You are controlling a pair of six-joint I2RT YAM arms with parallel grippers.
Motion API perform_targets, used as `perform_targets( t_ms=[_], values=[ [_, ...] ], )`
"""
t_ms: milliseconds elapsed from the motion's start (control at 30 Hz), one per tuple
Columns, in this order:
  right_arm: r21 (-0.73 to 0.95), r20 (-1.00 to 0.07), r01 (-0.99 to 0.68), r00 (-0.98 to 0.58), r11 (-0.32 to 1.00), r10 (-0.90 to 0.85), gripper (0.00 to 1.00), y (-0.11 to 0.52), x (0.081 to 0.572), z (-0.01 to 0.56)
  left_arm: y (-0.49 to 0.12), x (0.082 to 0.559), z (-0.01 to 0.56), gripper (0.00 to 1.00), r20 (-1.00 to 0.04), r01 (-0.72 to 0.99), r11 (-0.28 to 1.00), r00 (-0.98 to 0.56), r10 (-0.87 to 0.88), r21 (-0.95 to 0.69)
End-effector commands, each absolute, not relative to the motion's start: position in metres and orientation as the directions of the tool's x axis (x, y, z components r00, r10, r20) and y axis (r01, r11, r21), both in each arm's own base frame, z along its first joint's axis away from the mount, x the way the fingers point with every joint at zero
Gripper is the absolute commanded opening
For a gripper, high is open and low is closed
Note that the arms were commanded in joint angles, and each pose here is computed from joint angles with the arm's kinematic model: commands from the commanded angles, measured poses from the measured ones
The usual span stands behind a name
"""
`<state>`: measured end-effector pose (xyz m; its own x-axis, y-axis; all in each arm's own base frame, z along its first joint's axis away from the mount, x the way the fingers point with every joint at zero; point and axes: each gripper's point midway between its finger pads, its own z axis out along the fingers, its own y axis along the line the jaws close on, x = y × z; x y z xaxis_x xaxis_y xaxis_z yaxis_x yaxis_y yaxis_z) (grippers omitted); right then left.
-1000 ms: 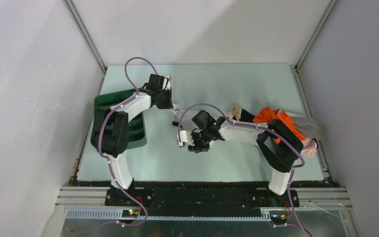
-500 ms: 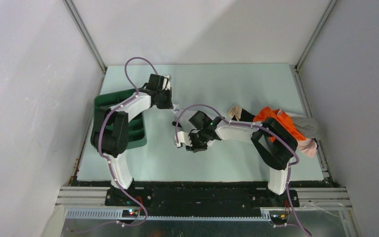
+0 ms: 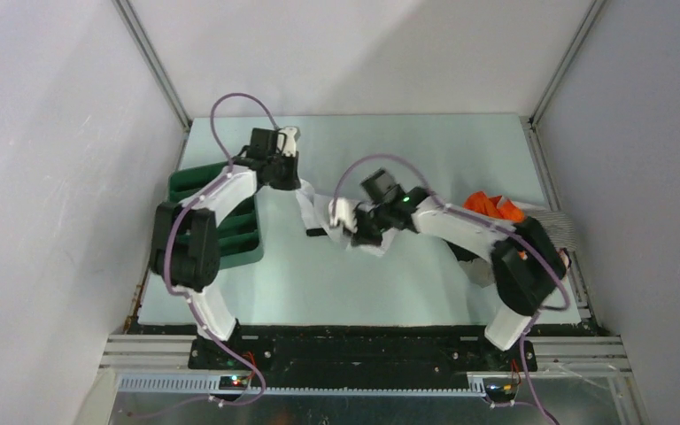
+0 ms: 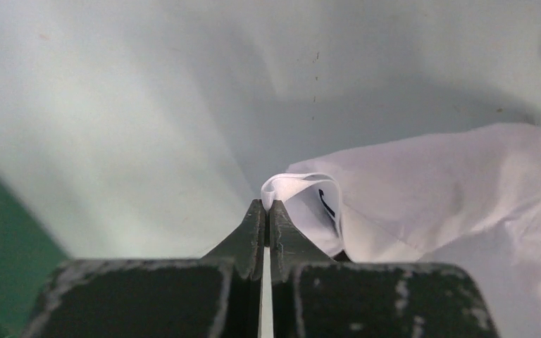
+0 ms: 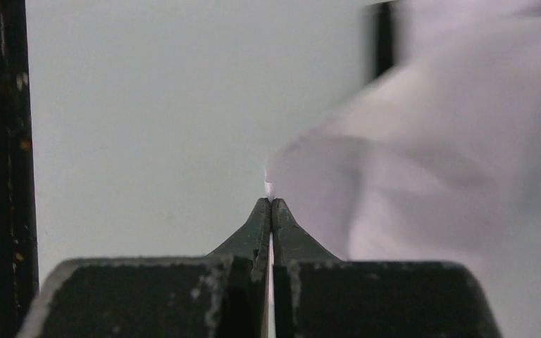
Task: Roll the underwear
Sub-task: Flatten out the underwear at the center of the board.
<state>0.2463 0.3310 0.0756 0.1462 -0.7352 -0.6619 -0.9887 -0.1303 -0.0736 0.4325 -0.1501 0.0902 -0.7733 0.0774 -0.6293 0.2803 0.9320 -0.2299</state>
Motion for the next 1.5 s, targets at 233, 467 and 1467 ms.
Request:
perform_targets(
  t_ms=[233,467,1467],
  values=[
    [0.014,-0.934,-0.948,-0.126,0.318,-0.334,0.00,0.272,0.283,0.288,-0.163,0.364,0.258,0.00,-0.888,0.674,0.720,-0.419,0.190,-0.164],
    [0.076,-0.956,-0.934,-0.168,0.349,-0.241,0.00,0.251,0.242,0.314,-0.165,0.300,0.273,0.00,-0.891,0.725,0.680,-0.373,0.260,-0.105],
    [0.564,-0.679,-0.505,-0.734,0.653,0.019,0.00,0.194,0.382,0.137,-0.153,0.386,0.084,0.00,-0.560,0.231,0.932,-0.827,0.038,-0.278]
  ],
)
